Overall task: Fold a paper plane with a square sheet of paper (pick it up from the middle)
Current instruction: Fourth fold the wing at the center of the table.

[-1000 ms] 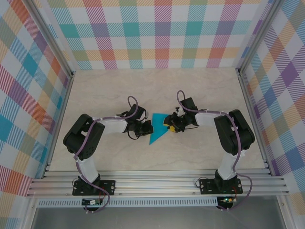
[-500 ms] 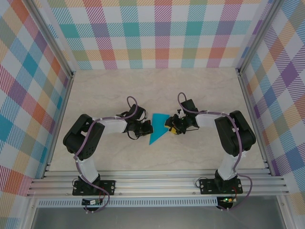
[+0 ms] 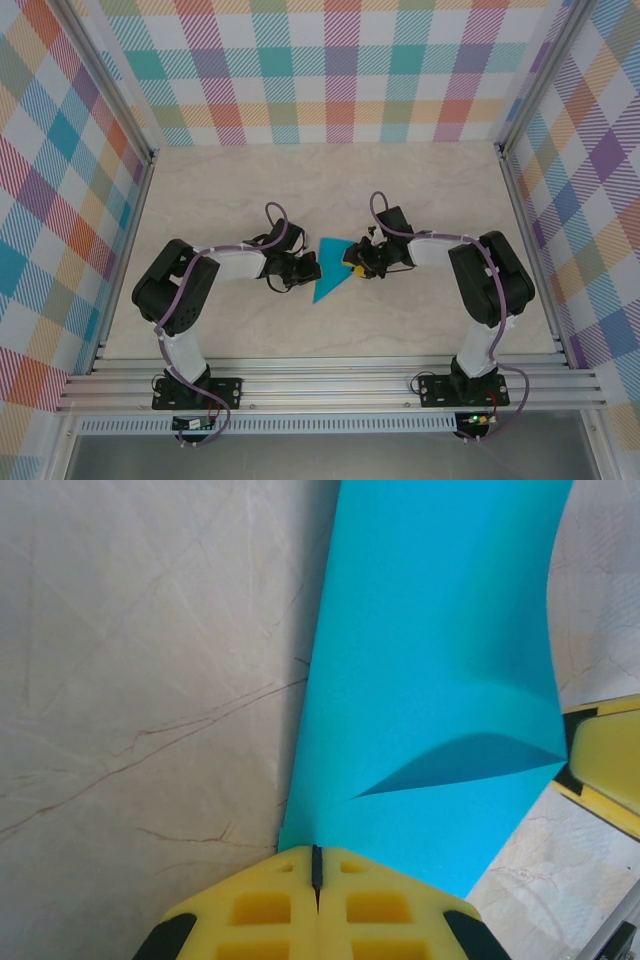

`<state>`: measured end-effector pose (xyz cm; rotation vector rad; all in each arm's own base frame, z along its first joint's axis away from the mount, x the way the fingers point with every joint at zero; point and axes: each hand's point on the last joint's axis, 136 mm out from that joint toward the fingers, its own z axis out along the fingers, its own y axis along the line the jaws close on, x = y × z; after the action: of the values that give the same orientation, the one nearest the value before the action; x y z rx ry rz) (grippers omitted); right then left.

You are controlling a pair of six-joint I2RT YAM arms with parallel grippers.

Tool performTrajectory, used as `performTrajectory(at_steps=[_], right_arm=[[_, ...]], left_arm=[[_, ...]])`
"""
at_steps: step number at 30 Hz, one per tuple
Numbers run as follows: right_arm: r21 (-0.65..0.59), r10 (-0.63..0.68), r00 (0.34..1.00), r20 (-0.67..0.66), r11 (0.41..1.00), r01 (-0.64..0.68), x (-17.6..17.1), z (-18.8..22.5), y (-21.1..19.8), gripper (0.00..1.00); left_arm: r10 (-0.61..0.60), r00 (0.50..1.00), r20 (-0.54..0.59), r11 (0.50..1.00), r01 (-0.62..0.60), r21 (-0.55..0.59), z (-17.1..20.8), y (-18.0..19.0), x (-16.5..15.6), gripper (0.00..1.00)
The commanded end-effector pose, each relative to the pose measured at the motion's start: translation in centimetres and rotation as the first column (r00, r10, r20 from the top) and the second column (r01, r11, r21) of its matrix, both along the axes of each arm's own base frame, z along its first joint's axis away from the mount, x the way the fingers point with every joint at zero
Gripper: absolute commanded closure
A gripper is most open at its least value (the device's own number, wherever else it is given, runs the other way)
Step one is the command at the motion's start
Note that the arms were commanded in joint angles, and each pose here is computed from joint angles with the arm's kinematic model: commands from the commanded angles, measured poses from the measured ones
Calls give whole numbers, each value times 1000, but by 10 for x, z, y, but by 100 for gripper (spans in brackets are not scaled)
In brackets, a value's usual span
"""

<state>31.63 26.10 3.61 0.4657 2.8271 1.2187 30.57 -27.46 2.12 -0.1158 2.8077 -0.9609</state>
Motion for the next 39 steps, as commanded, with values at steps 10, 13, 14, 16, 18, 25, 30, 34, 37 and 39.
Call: performTrajectory(at_steps=[10,13,14,16,18,25,30,34,37,39], right_arm=[[71,94,991,91,992,-100,15,15,18,63],[76,97,991,94,992,-105,17,15,15,62],[77,104,990,96,991,-112,18,15,16,62],[85,124,987,102,987,-133,19,18,17,62],[89,138,985,102,985,-147,19,19,17,62],[118,160,982,101,978,-171,21,23,17,65],[143,173,980,100,972,-187,20,28,20,67],[145,173,980,97,972,-186,20,29,20,67],[150,175,980,92,971,-188,20,29,20,67],[149,175,981,89,971,-186,20,28,20,67]], left_arm=[[-16,997,80,1000,15,18,38,13,5,77],[-25,994,103,1000,24,13,48,13,2,72],[-28,993,111,1000,27,15,51,13,1,70],[-39,990,135,999,36,26,56,12,-4,62],[-53,986,158,998,45,51,60,9,-10,56],[-161,947,278,941,62,332,57,3,-31,47],[-240,918,316,879,68,472,45,-9,-39,46],[-276,910,311,845,76,530,32,-15,-43,45],[-293,904,311,826,75,559,28,-18,-45,45],[-304,901,309,822,84,564,24,-22,-48,45]])
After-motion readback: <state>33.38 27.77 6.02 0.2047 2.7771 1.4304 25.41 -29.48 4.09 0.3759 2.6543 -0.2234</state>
